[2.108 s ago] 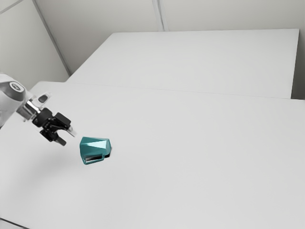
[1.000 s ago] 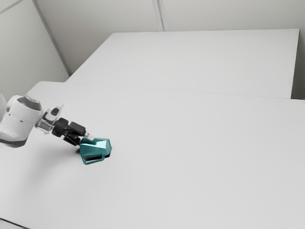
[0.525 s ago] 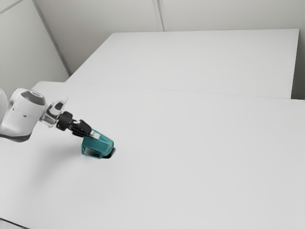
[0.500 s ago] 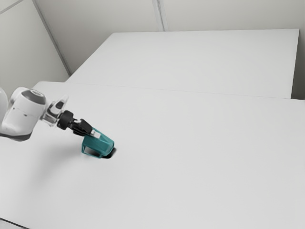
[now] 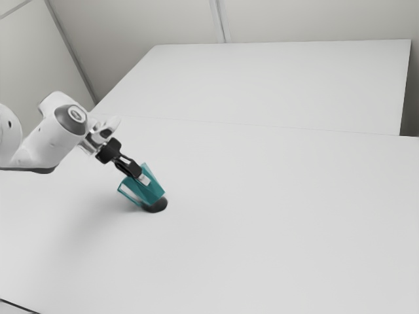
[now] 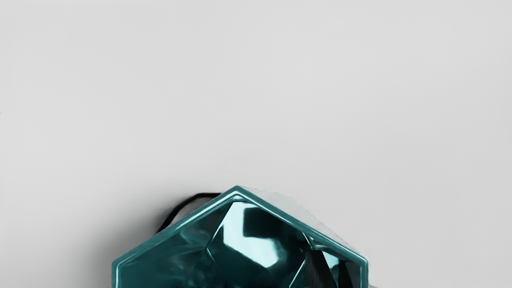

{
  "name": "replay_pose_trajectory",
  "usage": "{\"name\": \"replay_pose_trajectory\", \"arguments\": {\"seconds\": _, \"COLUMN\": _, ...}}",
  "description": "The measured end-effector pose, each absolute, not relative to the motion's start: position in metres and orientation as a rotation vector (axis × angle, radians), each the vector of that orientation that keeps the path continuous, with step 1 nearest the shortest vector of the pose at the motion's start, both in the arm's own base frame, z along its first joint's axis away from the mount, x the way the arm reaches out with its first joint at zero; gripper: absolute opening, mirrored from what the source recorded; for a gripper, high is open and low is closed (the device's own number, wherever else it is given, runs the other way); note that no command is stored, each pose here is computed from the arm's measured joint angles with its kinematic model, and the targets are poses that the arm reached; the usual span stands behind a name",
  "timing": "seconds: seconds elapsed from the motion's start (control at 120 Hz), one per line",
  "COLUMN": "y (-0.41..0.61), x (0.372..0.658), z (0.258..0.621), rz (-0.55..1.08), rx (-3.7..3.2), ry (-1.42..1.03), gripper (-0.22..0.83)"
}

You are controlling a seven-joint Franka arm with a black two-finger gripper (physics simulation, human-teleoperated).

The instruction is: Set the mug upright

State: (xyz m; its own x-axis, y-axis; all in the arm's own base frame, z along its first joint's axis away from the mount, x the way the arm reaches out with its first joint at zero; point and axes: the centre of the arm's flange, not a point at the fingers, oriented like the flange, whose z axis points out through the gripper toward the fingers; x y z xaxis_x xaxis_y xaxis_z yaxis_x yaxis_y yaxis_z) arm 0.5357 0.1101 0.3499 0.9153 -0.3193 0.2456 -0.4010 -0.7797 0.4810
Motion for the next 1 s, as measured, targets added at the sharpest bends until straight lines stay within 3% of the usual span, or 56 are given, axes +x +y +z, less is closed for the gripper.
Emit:
{"name": "replay_pose_trajectory", "arguments": {"seconds": 0.175, "y": 0.081, "x": 0.544, "z": 0.363, "rz": 0.145, "rx": 2.738, "ry": -0.842, "gripper": -0.16}}
{"name": "replay_pose_trajectory", "arguments": {"seconds": 0.367, "y": 0.064, "x": 0.543, "z": 0.362, "rz": 0.183, "rx": 2.84, "ry": -0.976, "gripper": -0.17}}
{"name": "replay_pose_trajectory", "arguments": {"seconds": 1.0, "y": -0.034, "x": 0.526, "z": 0.351, "rz": 0.229, "rx": 2.876, "ry": -1.033, "gripper": -0.17}}
